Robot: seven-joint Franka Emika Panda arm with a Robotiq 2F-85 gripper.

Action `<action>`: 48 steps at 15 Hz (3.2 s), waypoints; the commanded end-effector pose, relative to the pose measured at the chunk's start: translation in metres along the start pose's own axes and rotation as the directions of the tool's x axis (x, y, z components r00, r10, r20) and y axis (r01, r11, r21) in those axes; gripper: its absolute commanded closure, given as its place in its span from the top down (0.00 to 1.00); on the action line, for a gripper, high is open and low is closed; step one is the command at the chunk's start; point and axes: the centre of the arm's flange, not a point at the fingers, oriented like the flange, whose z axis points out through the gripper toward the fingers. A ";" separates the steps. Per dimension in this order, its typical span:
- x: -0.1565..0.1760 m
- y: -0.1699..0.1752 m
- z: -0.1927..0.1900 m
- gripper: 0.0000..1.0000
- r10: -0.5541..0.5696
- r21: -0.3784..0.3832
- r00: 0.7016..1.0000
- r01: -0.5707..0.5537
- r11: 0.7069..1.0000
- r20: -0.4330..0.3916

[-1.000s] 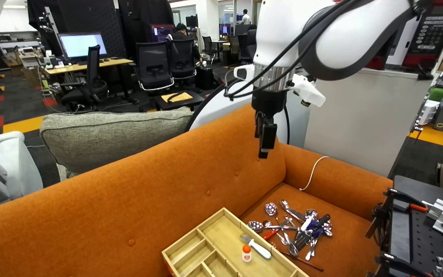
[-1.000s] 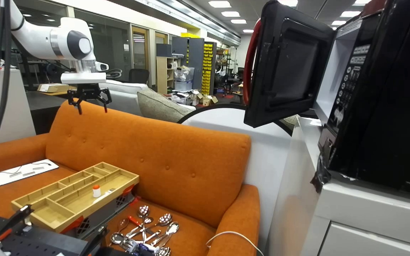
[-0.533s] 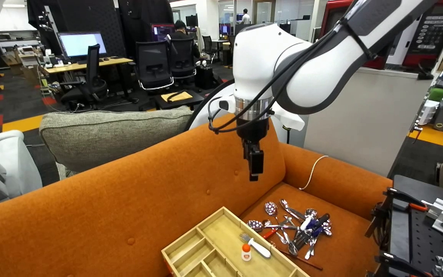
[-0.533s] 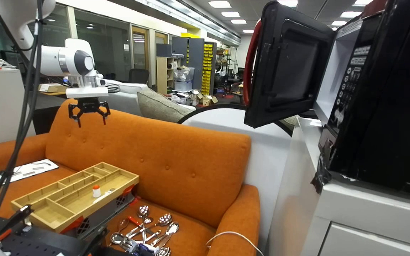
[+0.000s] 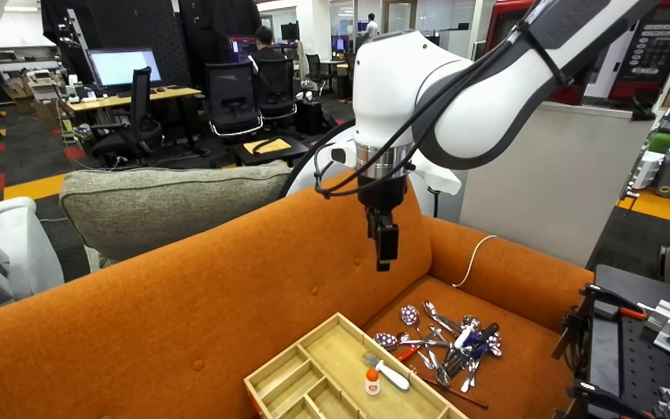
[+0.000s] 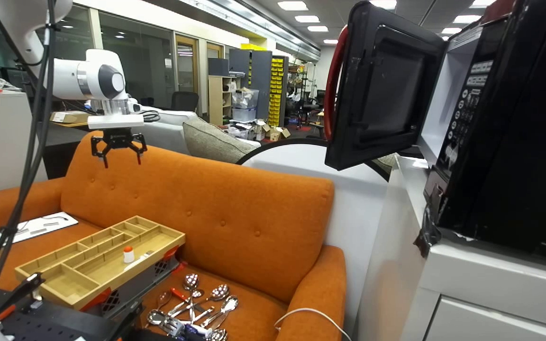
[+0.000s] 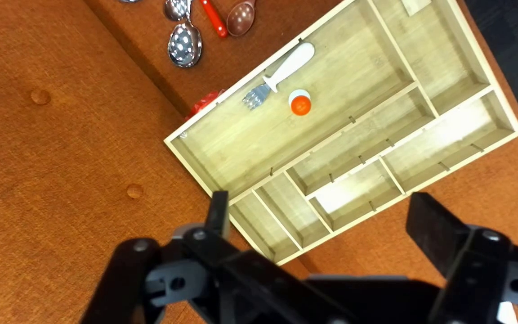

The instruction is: Pick up the small object from the wooden tray and put it on the couch.

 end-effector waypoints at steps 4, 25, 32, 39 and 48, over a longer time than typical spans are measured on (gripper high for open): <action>0.009 0.001 0.017 1.00 0.020 -0.007 1.000 -0.020 1.000 -0.022; 0.037 -0.022 0.195 1.00 -0.094 0.058 0.991 0.089 0.994 0.092; 0.037 -0.021 0.226 1.00 -0.095 0.081 0.993 0.090 0.993 0.064; 0.039 -0.014 0.294 1.00 -0.089 0.123 0.993 0.079 0.989 0.078; 0.050 -0.007 0.340 1.00 -0.130 0.168 0.987 0.114 0.979 0.091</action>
